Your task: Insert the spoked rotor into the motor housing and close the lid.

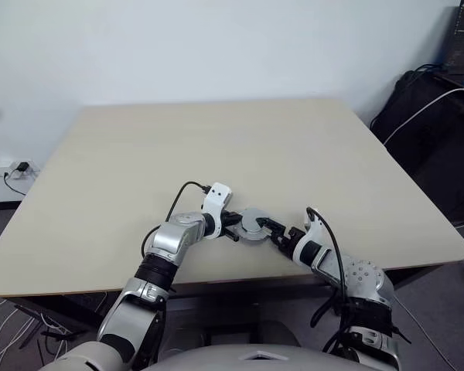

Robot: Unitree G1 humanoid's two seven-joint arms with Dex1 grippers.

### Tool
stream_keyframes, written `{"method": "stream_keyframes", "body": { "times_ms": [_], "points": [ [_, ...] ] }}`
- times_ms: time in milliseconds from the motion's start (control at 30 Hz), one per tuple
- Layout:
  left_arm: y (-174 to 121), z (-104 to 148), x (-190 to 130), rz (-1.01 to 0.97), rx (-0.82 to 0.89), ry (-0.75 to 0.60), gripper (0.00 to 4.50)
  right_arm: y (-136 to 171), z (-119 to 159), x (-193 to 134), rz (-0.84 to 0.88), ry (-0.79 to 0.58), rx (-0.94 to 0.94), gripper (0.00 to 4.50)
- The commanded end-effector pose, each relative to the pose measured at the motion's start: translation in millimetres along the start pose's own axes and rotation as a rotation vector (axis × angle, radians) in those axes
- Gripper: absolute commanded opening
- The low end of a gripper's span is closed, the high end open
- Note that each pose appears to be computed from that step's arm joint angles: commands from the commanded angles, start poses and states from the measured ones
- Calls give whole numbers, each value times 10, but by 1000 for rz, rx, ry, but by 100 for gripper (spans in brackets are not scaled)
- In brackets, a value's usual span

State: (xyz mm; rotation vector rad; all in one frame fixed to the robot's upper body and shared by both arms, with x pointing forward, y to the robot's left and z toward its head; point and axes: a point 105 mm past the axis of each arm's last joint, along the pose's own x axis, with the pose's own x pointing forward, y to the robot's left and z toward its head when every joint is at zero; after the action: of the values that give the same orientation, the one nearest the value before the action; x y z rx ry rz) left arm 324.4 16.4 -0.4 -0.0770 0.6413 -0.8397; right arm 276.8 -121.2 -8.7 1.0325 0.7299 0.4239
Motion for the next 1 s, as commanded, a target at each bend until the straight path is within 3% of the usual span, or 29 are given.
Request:
{"method": "stream_keyframes", "body": {
  "times_ms": [33,1000],
  "points": [
    [-77,-40,41,-26,2,16,0,308,-84,86,134,33,-11,447],
    [-63,-42,41,-23,5,15,0,215,31,-83,116,-59,26,447]
  ]
}}
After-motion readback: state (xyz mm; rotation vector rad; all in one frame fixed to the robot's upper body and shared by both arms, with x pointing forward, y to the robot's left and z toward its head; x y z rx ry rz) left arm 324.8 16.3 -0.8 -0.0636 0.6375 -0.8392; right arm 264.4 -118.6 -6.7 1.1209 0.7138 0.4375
